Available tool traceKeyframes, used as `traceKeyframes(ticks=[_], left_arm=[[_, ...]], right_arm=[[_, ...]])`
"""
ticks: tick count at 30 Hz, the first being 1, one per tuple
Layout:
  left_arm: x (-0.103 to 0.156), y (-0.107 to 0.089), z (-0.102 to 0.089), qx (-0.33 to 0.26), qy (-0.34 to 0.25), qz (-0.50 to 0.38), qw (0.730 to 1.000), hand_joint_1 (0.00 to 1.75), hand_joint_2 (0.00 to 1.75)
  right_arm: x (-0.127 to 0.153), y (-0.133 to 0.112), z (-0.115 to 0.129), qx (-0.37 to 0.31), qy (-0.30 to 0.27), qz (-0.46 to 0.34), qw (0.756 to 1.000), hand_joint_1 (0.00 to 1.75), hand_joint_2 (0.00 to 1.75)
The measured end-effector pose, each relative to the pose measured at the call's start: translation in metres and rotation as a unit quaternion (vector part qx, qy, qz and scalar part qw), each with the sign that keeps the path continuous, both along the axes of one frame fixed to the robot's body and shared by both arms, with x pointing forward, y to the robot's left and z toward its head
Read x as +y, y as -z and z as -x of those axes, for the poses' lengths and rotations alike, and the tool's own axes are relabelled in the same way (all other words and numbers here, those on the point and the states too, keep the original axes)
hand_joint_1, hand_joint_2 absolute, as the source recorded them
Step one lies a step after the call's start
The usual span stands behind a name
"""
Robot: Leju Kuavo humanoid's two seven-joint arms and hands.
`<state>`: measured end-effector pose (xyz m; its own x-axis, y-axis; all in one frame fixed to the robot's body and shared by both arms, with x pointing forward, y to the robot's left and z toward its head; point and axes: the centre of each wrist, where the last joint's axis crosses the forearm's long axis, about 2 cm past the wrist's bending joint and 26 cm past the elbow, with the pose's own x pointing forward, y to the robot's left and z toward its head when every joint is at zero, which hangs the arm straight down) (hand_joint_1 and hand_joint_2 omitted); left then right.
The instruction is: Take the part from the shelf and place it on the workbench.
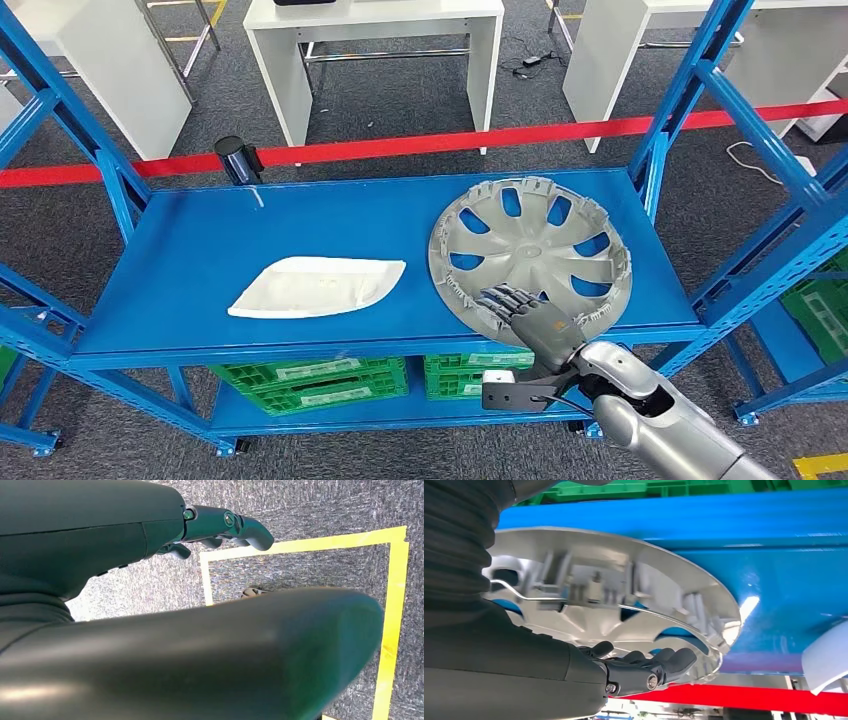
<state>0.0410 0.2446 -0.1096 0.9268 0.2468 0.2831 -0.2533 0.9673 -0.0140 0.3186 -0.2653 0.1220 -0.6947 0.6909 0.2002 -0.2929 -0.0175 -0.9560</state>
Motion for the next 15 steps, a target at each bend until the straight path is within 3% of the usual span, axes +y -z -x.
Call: traceKeyframes(ticks=[8,15], left_arm=[[0.0,0.0,0.0,-0.001,-0.003,0.001,1.0,0.0,0.0],[0.0,0.0,0.0,-0.001,-0.007,0.003,1.0,0.0,0.0]], right_arm=[[0.028,0.001,-0.018,0.003,-0.004,-0.011,1.0,0.0,1.75],[0.028,0.001,-0.029,-0.014,0.013,0.015,1.0,0.0,1.75]])
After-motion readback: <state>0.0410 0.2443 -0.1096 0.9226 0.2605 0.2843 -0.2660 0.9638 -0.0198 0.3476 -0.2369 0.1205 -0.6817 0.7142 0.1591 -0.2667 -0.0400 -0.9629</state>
